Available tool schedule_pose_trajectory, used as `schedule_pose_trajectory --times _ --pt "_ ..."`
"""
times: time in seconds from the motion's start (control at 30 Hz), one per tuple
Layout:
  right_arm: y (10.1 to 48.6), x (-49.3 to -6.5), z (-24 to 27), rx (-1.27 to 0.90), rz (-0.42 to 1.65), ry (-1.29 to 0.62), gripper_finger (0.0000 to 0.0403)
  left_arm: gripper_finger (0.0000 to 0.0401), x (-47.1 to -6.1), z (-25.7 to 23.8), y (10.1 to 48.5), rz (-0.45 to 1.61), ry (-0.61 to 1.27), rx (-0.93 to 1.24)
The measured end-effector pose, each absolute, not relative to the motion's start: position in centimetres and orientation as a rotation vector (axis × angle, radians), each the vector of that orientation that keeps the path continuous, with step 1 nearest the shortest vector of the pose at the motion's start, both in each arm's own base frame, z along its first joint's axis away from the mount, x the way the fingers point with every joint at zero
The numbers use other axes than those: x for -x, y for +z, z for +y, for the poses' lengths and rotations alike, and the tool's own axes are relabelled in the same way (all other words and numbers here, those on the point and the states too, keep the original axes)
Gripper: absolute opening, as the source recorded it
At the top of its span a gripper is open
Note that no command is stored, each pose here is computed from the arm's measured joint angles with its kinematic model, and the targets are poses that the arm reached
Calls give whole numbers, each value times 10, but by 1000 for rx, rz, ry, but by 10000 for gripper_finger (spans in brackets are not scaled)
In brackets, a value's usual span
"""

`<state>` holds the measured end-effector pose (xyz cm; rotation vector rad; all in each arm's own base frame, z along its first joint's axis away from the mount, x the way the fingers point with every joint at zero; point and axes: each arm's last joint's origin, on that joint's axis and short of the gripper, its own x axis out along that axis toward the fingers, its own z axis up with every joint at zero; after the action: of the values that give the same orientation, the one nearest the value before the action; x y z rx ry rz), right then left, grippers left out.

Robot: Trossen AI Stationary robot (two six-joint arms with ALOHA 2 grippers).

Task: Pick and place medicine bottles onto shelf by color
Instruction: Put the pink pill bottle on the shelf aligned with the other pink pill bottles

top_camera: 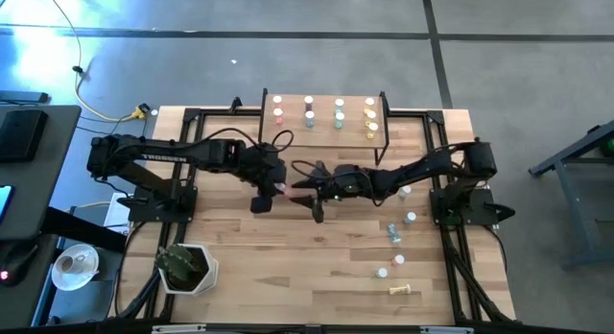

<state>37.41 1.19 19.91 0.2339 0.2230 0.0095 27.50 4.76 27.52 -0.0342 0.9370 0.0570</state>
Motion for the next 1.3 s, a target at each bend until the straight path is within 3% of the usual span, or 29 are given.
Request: schedule_pose_trajectory --times 0.33,0.67,0.83,1.3 --pt "229 -360 9 -152 209 15 206 115 -264 70 279 975 135 93" --pt "256 -334 -21 -133 276 -97 206 115 -250 102 326 977 241 40" --pt "260 -328 -38 -102 278 -142 206 115 -238 121 352 986 358 -61" --pt "254 -321 -68 -120 348 -236 206 115 -216 155 403 911 540 -17"
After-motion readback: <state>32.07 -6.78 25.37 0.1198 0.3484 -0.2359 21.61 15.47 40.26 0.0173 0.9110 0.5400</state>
